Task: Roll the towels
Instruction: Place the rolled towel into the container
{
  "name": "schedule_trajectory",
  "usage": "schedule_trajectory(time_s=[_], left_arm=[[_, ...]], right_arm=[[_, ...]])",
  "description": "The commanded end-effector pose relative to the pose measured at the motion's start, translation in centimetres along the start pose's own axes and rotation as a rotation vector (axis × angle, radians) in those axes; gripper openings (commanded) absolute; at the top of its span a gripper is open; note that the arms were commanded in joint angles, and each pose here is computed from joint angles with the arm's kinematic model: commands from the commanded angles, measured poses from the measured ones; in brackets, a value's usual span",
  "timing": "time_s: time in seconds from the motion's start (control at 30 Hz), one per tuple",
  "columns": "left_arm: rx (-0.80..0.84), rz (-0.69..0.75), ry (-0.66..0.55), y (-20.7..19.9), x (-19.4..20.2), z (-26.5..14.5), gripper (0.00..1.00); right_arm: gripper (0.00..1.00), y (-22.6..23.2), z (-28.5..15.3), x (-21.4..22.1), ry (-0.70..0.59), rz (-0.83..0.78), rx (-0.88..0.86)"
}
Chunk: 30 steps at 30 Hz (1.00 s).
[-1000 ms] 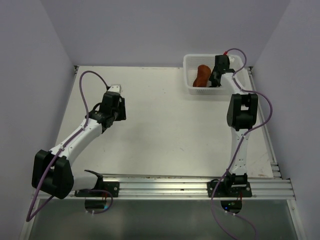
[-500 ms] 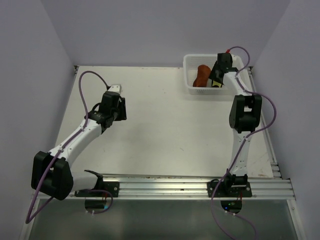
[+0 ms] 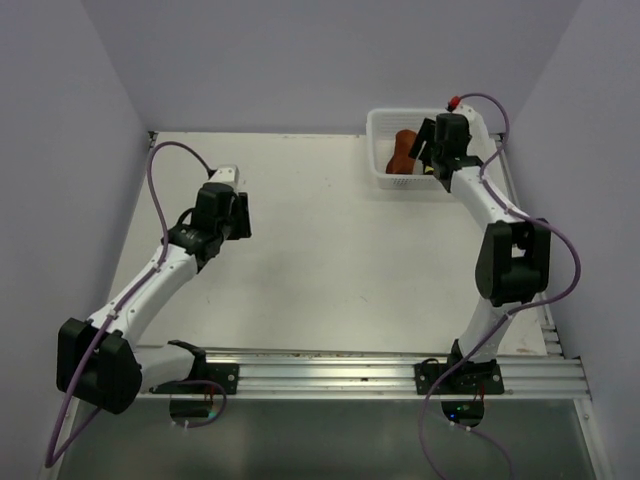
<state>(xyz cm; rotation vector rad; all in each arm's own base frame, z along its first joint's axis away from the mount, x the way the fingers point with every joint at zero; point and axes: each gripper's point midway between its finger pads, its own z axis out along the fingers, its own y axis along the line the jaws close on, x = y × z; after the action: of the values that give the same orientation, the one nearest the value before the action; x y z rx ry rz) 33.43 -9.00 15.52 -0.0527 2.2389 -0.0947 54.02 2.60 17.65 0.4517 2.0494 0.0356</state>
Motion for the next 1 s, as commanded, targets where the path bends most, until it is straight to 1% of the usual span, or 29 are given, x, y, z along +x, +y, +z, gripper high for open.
schedule_trajectory(time_s=[0.0, 0.1, 0.13, 0.17, 0.2, 0.23, 0.27, 0.3, 0.33, 0.37, 0.43, 0.47, 0.5, 0.53, 0.57, 0.6, 0.7, 0.73, 0.97], left_arm=[[0.015, 0.001, -0.082, 0.2, -1.9, -0.9, 0.53], [0.009, -0.004, -0.112, 0.4, -2.7, -1.6, 0.53], [0.004, -0.010, -0.129, 0.5, -3.0, -1.9, 0.53], [-0.007, -0.016, -0.149, 0.7, -3.3, -2.2, 0.54], [-0.008, -0.020, -0.172, 0.9, -3.6, -2.5, 0.54], [-0.008, -0.028, -0.203, 1.0, -4.2, -3.2, 0.55], [-0.020, -0.032, -0.221, 1.3, -4.5, -3.6, 0.57], [-0.024, -0.036, -0.237, 1.4, -4.8, -3.8, 0.61], [-0.027, -0.043, -0.260, 1.6, -5.2, -4.4, 0.66], [-0.038, -0.047, -0.272, 1.8, -5.3, -4.6, 0.69], [-0.043, -0.051, -0.289, 2.0, -5.6, -5.1, 0.75], [-0.052, -0.053, -0.295, 2.2, -5.7, -5.2, 0.76], [-0.051, -0.056, -0.299, 2.2, -5.8, -5.3, 0.78], [-0.050, -0.057, -0.308, 2.3, -6.0, -5.6, 0.79], [-0.056, -0.059, -0.311, 2.4, -6.0, -5.6, 0.80], [-0.059, -0.062, -0.317, 2.5, -6.1, -5.9, 0.80], [-0.072, -0.068, -0.330, 2.8, -6.2, -6.1, 0.81], [-0.072, -0.068, -0.337, 2.8, -6.3, -6.2, 0.84], [-0.076, -0.067, -0.342, 3.0, -6.2, -6.3, 0.90]], right_arm=[[0.75, 3.9, -4.5, -4.2, -0.178, -0.034, -0.119], [0.75, 5.7, -7.1, -2.6, -0.153, -0.078, -0.182], [0.75, 6.2, -9.0, -3.2, -0.166, -0.077, -0.209], [0.75, 6.4, -9.9, -1.7, -0.118, -0.093, -0.224], [0.75, 6.8, -10.9, -1.1, -0.103, -0.100, -0.252], [0.75, 7.4, -13.2, -1.7, -0.115, -0.094, -0.303], [0.76, 7.6, -13.9, 0.4, -0.060, -0.110, -0.334], [0.77, 7.8, -15.1, 1.0, -0.040, -0.118, -0.364], [0.82, 7.7, -16.0, 1.7, -0.019, -0.125, -0.364], [0.86, 7.5, -17.6, 3.1, 0.031, -0.140, -0.363], [0.88, 6.8, -19.1, 4.6, 0.080, -0.154, -0.344], [0.88, 5.9, -20.3, 5.8, 0.103, -0.164, -0.328], [0.89, 5.2, -20.8, 6.3, 0.111, -0.159, -0.316], [0.97, 4.6, -21.2, 6.8, 0.114, -0.148, -0.311], [0.98, 3.4, -21.2, 8.1, 0.132, -0.154, -0.285], [0.99, 2.7, -22.3, 7.7, 0.105, -0.145, -0.282], [0.99, 0.4, -23.1, 8.6, 0.088, -0.150, -0.231], [0.99, 0.1, -23.1, 9.0, 0.093, -0.149, -0.228], [0.99, 0.1, -23.1, 10.2, 0.123, -0.133, -0.237]])
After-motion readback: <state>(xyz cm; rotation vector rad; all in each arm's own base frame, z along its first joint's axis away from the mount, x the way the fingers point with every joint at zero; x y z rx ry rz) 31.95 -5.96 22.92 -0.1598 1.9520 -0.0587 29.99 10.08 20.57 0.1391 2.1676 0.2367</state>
